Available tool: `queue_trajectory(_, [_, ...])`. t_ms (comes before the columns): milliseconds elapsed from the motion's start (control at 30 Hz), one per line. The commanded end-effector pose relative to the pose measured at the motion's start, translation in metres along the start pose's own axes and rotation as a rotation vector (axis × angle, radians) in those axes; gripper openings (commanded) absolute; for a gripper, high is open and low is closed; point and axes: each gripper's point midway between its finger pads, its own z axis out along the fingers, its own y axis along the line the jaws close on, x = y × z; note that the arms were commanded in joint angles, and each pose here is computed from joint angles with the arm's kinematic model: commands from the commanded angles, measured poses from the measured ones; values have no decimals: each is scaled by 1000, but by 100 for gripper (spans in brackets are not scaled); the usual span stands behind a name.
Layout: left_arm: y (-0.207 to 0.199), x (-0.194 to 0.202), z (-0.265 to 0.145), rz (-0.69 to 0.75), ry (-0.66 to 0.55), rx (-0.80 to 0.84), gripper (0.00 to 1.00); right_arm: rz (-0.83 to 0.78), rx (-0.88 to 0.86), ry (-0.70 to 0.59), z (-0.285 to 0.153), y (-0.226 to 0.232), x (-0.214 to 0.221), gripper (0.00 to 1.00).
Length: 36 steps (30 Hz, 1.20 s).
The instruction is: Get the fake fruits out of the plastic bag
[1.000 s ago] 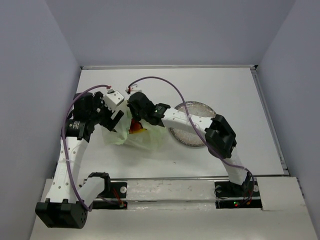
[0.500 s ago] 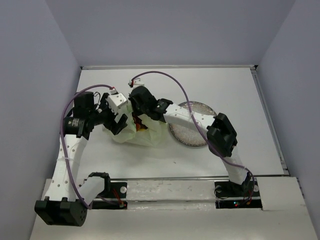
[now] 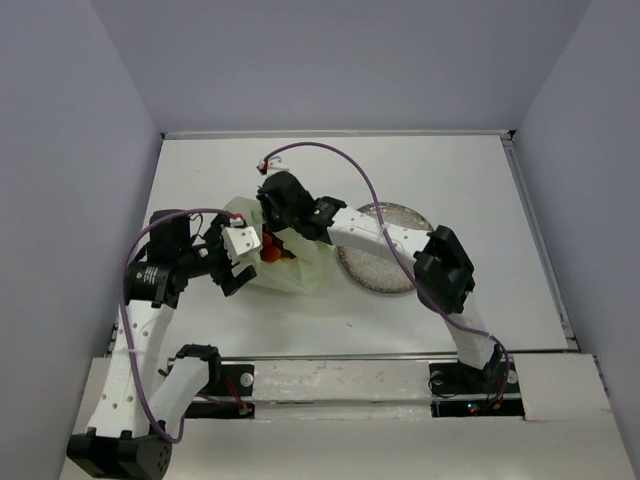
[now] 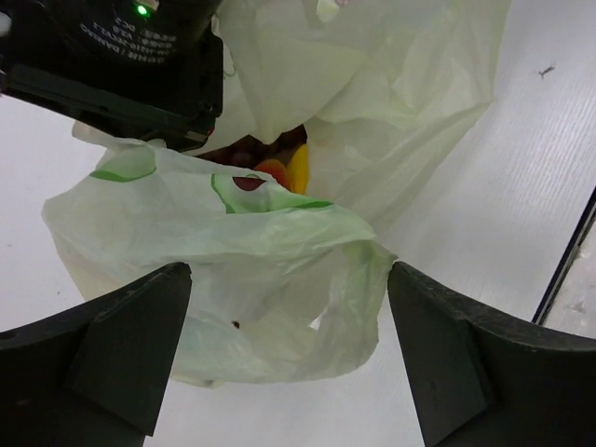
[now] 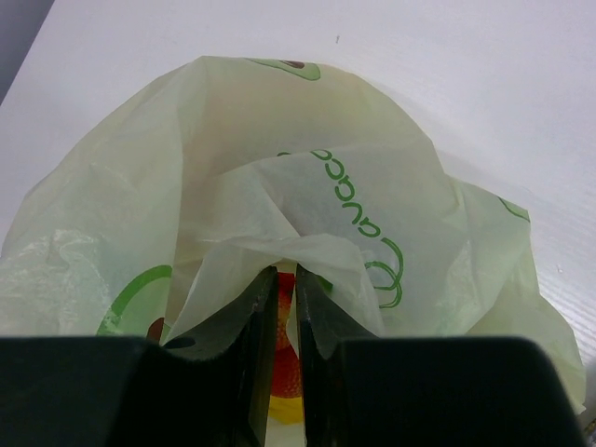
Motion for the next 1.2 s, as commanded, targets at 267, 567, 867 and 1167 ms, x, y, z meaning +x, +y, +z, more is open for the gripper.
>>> queue_trajectory(267, [57, 48, 31, 125, 111, -249, 98, 25, -47, -52, -7, 10, -20, 20])
queue_trajectory(567, [90, 13, -1, 6, 2, -498, 0, -195, -417, -33, -51, 59, -13, 30])
queue_trajectory(867, [77, 22, -14, -3, 33, -513, 0, -165, -569, -6, -70, 76, 6, 38])
queue_trajectory(1167, [35, 34, -10, 155, 85, -313, 0, -72, -507, 1, -40, 74, 8, 41])
